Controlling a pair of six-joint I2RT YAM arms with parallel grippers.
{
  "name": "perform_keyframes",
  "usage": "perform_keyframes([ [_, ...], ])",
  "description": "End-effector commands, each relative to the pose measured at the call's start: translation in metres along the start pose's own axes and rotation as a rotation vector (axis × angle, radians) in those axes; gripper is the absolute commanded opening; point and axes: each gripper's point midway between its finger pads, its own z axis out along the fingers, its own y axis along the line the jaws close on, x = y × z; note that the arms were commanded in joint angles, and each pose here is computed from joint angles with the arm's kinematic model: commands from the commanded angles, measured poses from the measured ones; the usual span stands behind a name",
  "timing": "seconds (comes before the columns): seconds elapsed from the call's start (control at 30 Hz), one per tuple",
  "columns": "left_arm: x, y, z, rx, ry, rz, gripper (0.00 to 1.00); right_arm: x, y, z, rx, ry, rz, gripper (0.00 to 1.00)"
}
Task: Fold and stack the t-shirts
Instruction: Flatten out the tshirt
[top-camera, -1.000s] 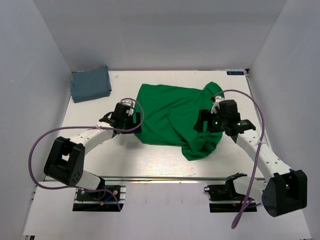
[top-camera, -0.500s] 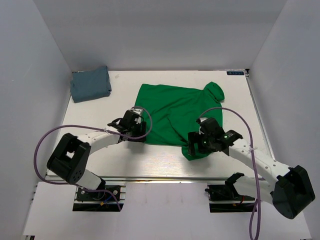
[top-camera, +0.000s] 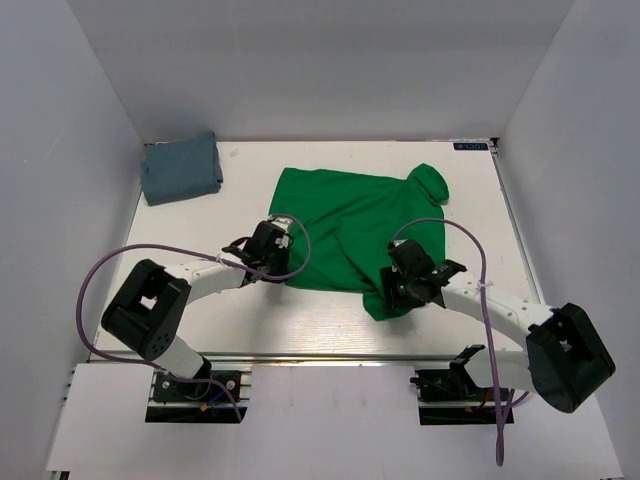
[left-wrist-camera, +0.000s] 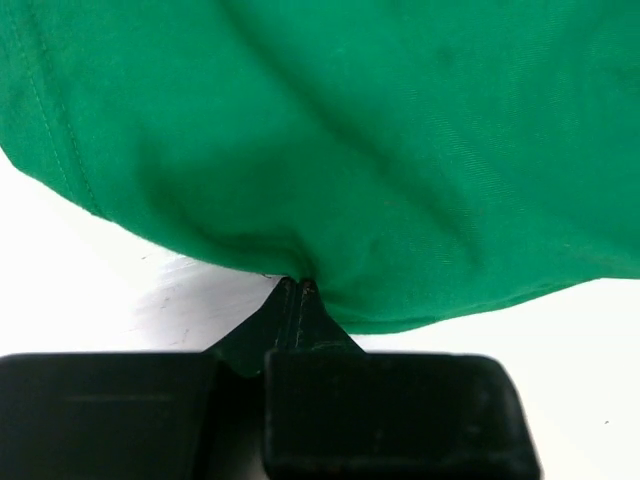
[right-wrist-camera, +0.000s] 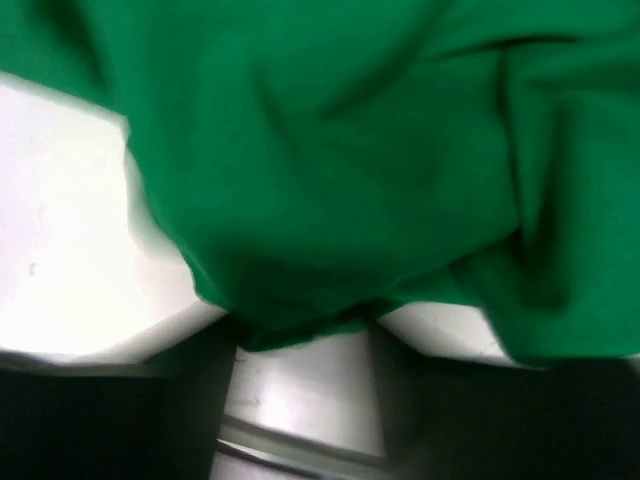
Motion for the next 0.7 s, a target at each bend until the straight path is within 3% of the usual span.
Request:
perform_keyframes([
  [0.0,-0.025,-0.012,-0.008,0.035,-0.088,0.016,0.00,-0.025,-0.002,0.007,0.052,-0.081,0.022,0.04],
  [0.07,-0.040,-0.015,-0.019,0.041,-0.139,0.014,0.00,-0.037,-0.014,-0.002,0.144,-0.107,0.075,0.00],
  [0.13,-0.055,-0.017,-0.030,0.043,-0.192,0.010,0.00,-0.023,-0.024,-0.013,0.204,-0.038,0.072,0.00],
  [0.33,-0.089,-0.017,-0.081,0.035,-0.343,0.005,0.00,-0.061,-0.027,-0.088,0.230,-0.193,0.115,0.00],
  [0.5,-0.093,-0.015,-0.101,0.031,-0.370,-0.008,0.00,-0.082,-0.032,-0.148,0.243,-0.319,0.138,0.00],
  [0.67,-0.107,0.004,-0.118,-0.085,-0.390,-0.041,0.00,-0.093,-0.051,-0.187,0.339,-0.399,0.184,0.00],
])
